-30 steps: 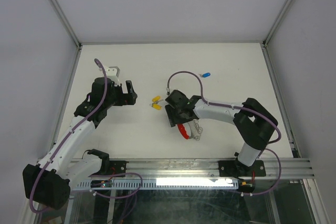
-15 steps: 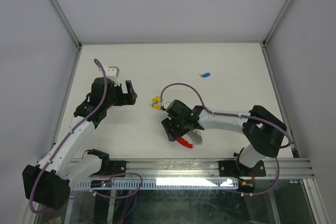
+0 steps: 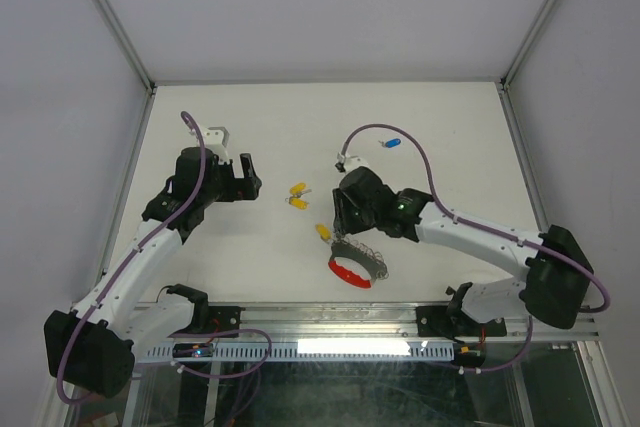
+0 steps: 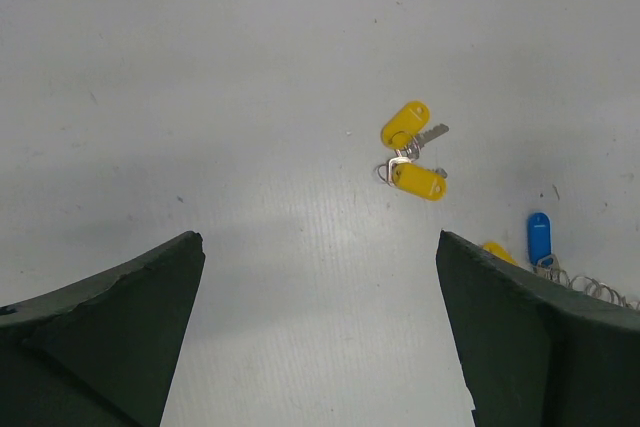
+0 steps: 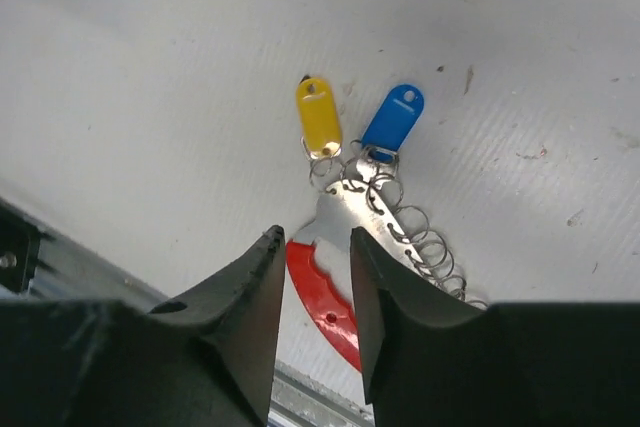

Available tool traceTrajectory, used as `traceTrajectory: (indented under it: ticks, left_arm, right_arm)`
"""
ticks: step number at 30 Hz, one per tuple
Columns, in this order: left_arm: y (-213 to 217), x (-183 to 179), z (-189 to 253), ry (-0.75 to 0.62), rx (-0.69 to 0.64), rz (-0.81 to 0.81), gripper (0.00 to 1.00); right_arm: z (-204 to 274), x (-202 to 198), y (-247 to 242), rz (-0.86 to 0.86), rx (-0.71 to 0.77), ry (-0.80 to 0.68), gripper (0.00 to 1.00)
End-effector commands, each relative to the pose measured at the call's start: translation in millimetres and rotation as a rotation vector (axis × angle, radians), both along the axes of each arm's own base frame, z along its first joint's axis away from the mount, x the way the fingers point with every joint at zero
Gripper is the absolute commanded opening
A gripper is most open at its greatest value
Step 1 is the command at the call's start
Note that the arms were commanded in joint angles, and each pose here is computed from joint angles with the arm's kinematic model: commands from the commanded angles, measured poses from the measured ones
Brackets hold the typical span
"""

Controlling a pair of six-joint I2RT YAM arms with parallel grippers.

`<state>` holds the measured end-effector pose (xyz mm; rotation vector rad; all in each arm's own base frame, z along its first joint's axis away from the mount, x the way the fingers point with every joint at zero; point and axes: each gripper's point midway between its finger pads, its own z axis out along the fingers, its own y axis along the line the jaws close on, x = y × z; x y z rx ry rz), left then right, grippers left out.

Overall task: Put the keys on the keyring
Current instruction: Move the keyring to the center of the board.

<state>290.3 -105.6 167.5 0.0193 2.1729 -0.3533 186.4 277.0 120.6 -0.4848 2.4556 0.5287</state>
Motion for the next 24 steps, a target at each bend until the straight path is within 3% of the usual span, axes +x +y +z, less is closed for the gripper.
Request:
traceTrajectory:
  ticks: [1, 7, 12, 14, 24]
  left_arm:
    - [-2.7, 8.0, 13.8, -0.051, -0.021, -0.004, 0.99]
    - [-3.3, 7.3, 13.7, -0.050, -0.025, -0.006, 0.99]
    - [-5.4, 8.0, 12.1, -0.041, -0.028, -0.015, 0.99]
    - [-5.8, 7.9, 12.3, -0.040, -0.028, -0.017, 0.99]
    - [-5.8, 7.0, 12.7, -0.043, -0.031, -0.017, 0.99]
  right_arm:
    - [-19.3, 19.6, -1.8, -0.165, -0.074, 0.036, 0.33]
    - [-44.6, 23.0, 7.2, -0.176, -0.130, 0.091, 0.32]
    - [-52.8, 32.1, 15.3, -0.175, -0.133, 0.091, 0.56]
    - [-55.4, 36.4, 17.5, -0.172, -0.127, 0.090, 0.62]
    - [-76.6, 43.7, 29.2, -0.119, -0.113, 0.156, 0.73]
